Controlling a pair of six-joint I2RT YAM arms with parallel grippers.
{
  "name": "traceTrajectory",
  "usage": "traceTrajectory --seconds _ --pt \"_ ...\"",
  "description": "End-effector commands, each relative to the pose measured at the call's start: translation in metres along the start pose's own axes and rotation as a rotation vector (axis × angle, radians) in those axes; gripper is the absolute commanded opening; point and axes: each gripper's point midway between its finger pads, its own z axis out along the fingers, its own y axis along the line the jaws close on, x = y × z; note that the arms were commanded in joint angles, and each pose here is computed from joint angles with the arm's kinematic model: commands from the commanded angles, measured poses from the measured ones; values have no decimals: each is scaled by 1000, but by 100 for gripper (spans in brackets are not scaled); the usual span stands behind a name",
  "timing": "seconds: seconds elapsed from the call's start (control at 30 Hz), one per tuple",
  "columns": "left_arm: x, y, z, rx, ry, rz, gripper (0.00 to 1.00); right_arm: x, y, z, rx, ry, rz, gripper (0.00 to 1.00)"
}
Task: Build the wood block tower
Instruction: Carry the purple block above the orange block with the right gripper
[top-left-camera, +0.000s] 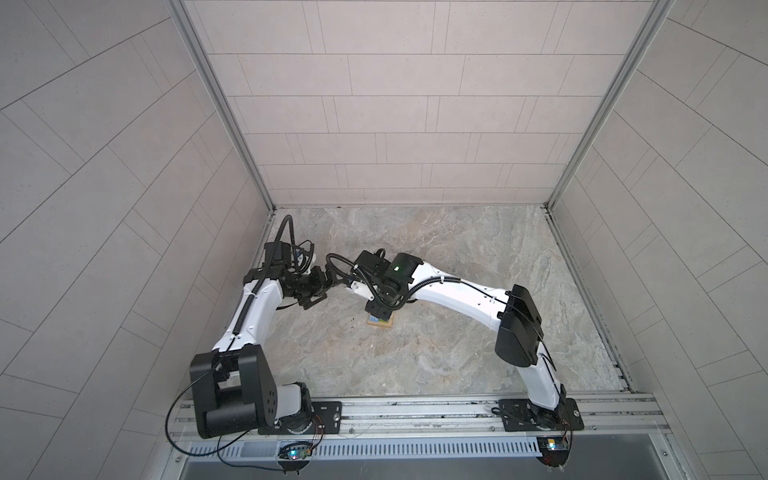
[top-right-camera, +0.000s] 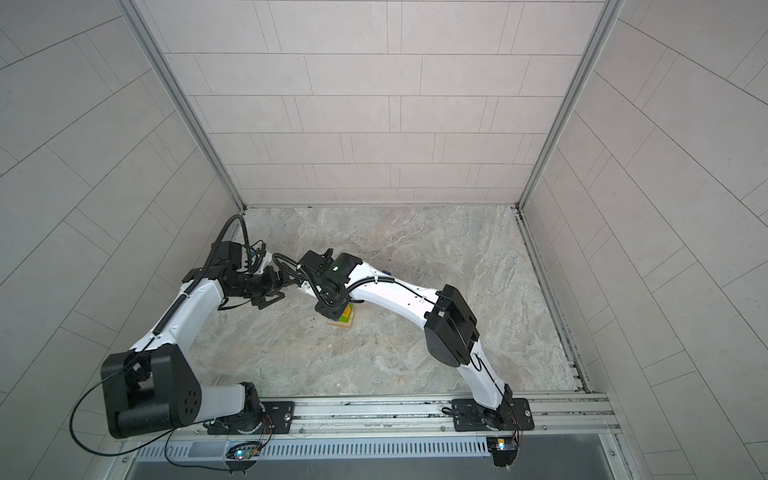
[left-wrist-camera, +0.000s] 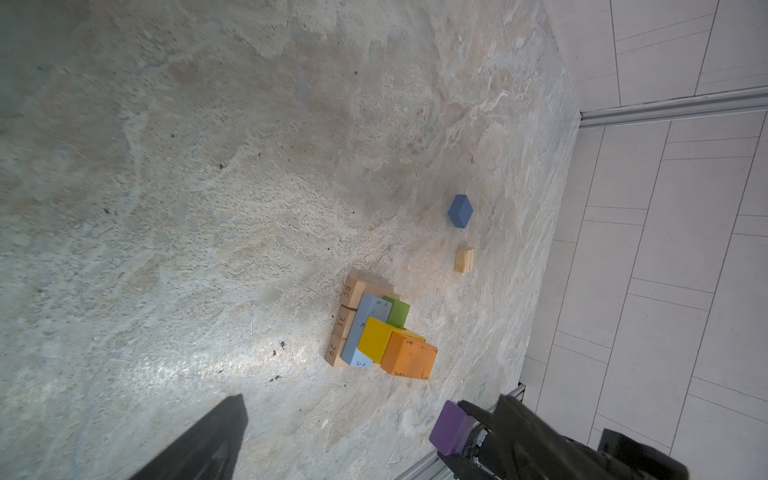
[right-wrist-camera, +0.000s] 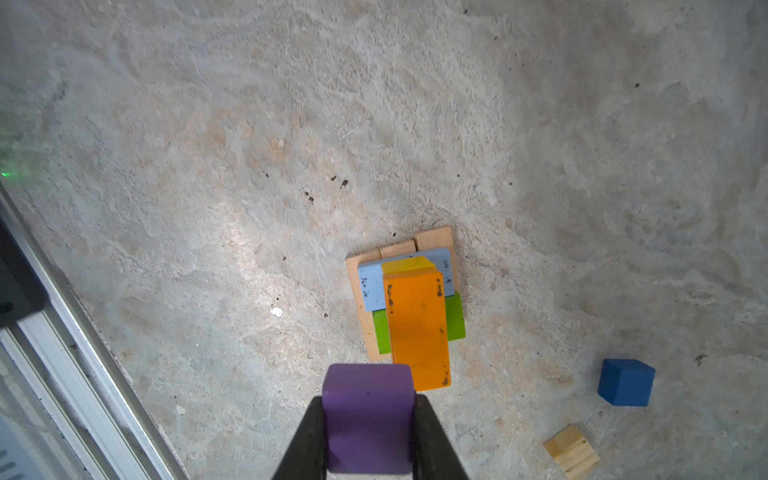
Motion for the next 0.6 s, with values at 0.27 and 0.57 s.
traceTrajectory --seconds 0.27,0.57 --pt "2 1 3 22 13 -15 100 3 -5 11 37 49 -54 23" --pt "1 5 3 14 12 -23 100 2 -11 18 52 55 -53 22"
